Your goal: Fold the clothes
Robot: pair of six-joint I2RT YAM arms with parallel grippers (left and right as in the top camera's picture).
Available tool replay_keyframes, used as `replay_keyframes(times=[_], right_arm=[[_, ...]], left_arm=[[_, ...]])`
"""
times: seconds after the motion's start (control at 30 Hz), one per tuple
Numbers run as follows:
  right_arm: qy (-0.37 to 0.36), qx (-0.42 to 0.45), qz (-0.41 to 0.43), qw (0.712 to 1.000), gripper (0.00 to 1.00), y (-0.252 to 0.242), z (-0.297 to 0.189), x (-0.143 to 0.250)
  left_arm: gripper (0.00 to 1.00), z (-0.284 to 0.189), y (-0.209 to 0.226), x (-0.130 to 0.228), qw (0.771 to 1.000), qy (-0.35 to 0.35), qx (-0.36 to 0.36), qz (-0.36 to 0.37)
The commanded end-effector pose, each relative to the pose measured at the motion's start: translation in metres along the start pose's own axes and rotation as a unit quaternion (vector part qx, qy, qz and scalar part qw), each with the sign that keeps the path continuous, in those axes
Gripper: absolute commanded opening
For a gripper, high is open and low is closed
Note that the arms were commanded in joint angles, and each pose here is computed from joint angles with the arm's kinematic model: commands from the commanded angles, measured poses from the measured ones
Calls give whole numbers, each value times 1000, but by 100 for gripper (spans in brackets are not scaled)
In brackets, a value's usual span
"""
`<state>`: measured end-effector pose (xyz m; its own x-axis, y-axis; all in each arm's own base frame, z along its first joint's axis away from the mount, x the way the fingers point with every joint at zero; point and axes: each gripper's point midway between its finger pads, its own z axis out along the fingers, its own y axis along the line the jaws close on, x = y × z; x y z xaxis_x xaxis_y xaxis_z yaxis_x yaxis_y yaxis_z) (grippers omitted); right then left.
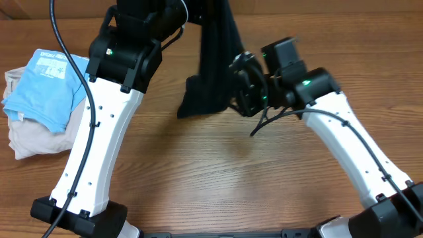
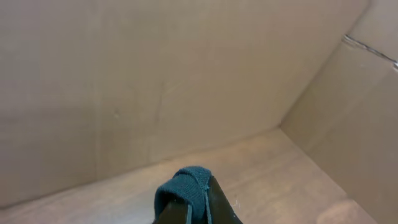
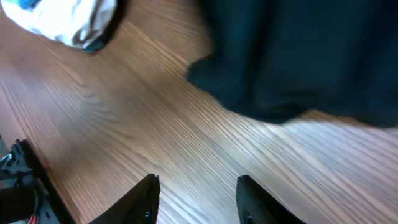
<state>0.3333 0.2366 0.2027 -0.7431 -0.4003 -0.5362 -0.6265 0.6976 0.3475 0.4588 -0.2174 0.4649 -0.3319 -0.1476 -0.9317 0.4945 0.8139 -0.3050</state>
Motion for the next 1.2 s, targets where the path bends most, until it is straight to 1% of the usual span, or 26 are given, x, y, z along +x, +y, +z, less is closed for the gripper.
replay_keyframes(times=[0.0,0.1,0.2,0.27,0.37,0.47,0.6,0.7,0.73,0.83,0.93,1.0,1.07,1.1,1.13,1.17], right_arm=[[6,16,2,1000,46,3,22,4],[-9,25,-1,1000,50,9,35,-1],[-31,55,7,998,52,8,47,-8],[-45,64,12,997,56,9,54,-11],[-52,54,2,997,57,19,67,-12],[-56,57,13,997,56,21,80,-14],[-71,91,58,992,56,6,94,-19],[-89,111,88,986,57,-4,98,-25],[-104,138,116,978,57,-15,97,-28],[-128,181,158,962,57,-32,91,-32],[-151,200,177,952,57,-39,86,-38],[-165,198,176,950,56,-39,85,-45],[-177,194,175,949,41,-38,84,-51],[-178,193,175,949,29,-37,83,-51],[-178,193,175,949,20,-37,83,-51],[-177,194,175,949,12,-38,84,-51]], left_arm=[[4,-3,6,-13,999,-26,-24,7],[4,-3,4,-15,999,-30,-21,8],[4,-3,-2,-23,999,-47,-14,13],[4,-5,-9,-31,998,-61,-6,16],[4,-10,-24,-42,996,-80,10,23],[4,-16,-42,-53,994,-96,27,35],[4,-25,-64,-64,992,-113,48,40],[4,-32,-73,-73,990,-126,54,43],[4,-36,-76,-79,988,-133,55,47],[4,-40,-77,-82,988,-136,56,48],[4,-40,-76,-81,989,-131,54,47],[4,-39,-76,-78,989,-127,53,50],[4,-38,-74,-75,990,-121,49,60],[4,-38,-73,-75,990,-120,46,62],[4,-38,-70,-74,990,-119,36,62],[4,-37,-67,-74,991,-118,28,63]])
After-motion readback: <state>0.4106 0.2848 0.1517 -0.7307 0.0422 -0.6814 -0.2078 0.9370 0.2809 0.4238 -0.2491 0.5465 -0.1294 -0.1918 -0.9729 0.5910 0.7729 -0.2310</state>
